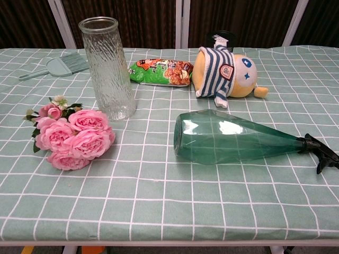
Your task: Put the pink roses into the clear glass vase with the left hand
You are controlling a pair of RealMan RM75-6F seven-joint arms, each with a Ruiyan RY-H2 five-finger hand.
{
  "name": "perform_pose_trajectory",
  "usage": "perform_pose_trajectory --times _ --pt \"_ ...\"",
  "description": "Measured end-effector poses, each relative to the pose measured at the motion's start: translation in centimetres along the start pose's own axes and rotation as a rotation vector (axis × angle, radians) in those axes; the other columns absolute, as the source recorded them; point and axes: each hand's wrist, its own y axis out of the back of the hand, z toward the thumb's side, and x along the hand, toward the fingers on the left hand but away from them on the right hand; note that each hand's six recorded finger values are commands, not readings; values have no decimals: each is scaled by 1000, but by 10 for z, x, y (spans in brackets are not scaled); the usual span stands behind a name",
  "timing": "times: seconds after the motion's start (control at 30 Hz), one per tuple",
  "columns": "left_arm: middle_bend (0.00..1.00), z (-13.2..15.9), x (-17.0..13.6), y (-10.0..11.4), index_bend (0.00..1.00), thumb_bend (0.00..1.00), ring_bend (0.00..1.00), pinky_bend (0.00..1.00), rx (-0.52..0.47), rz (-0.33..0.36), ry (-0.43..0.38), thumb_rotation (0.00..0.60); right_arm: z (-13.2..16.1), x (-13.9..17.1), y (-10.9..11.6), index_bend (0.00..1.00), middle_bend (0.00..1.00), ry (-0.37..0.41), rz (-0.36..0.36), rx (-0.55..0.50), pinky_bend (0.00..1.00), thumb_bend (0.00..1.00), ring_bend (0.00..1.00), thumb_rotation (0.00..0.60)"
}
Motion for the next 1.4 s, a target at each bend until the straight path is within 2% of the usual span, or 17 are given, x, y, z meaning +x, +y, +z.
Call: perform_pose_trajectory --times 0.4,0.7,0.87,1.0,1.13,1.23,1.4 --pt "125 4 1 0 186 0 62 136 -8 -6 -23 600 -1 -3 3 0 0 -5 0 -16 0 137 0 600" --pt "125 28 18 9 186 0 62 140 -27 -25 -152 600 -3 -14 8 0 0 -25 36 -54 0 136 0 600" --pt "104 44 36 7 132 0 62 165 -16 -64 -238 600 2 -20 14 0 0 -29 35 -81 0 135 0 600" --pt "77 57 49 -3 113 0 56 173 11 -110 -317 600 4 -22 20 0 0 -28 33 -80 0 136 0 600" --pt "6 68 57 -20 85 0 13 155 7 -207 -367 600 6 -25 25 0 0 -31 30 -82 0 136 0 600" --pt "0 78 63 -32 82 0 11 150 -23 -285 -404 600 7 -26 28 0 0 -29 26 -84 0 135 0 600" --pt "0 95 70 -41 82 0 10 148 -36 -308 -466 600 10 -29 26 0 0 -22 38 -80 0 136 0 600"
